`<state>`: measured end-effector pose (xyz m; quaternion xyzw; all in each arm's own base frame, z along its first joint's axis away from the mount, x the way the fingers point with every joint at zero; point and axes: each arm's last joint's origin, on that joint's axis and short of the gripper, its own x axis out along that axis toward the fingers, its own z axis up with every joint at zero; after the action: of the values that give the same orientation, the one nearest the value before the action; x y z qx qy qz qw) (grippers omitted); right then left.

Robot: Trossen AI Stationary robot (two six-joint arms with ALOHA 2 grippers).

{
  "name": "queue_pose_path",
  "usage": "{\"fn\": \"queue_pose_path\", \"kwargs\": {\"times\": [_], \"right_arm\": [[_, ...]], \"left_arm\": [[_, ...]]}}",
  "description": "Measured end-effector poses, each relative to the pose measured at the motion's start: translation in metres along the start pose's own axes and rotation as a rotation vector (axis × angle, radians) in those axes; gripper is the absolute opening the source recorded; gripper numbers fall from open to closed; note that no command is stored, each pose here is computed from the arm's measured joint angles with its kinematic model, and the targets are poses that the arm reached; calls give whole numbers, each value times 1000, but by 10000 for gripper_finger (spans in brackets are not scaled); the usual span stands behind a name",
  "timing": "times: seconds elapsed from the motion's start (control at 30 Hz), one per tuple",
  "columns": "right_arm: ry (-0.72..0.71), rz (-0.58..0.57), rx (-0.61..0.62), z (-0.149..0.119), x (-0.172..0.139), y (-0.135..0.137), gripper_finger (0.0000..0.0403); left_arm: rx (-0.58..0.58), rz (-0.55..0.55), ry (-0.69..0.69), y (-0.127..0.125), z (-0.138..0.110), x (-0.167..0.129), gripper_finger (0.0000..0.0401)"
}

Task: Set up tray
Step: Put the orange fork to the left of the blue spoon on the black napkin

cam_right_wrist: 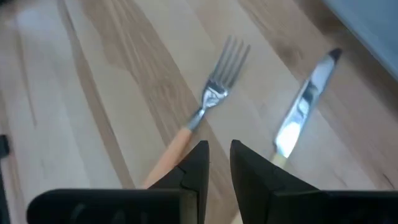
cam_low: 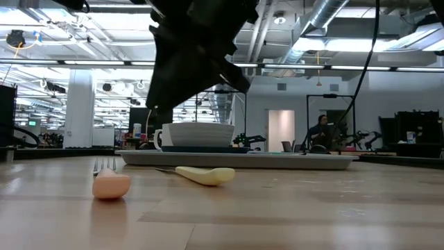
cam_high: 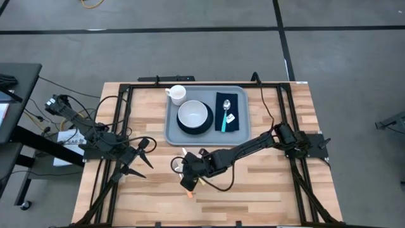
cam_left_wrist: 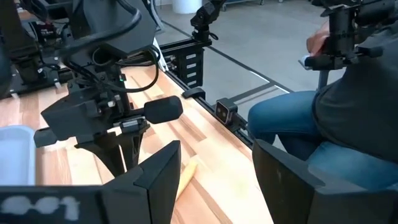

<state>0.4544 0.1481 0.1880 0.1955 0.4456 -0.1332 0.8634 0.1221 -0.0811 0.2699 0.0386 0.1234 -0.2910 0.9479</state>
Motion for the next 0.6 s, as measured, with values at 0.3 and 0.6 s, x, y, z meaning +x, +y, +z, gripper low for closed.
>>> {"fn": "queue_pose_path", "kwargs": {"times": [0.3,0.6], "right_arm": [[15,-19,34,0,1,-3,58],[21,-54,28,-2,6,-6,58]], "left_arm": [[0,0,0,0,0,0,187],[-1,0,-1,0,0,0,187]]}}
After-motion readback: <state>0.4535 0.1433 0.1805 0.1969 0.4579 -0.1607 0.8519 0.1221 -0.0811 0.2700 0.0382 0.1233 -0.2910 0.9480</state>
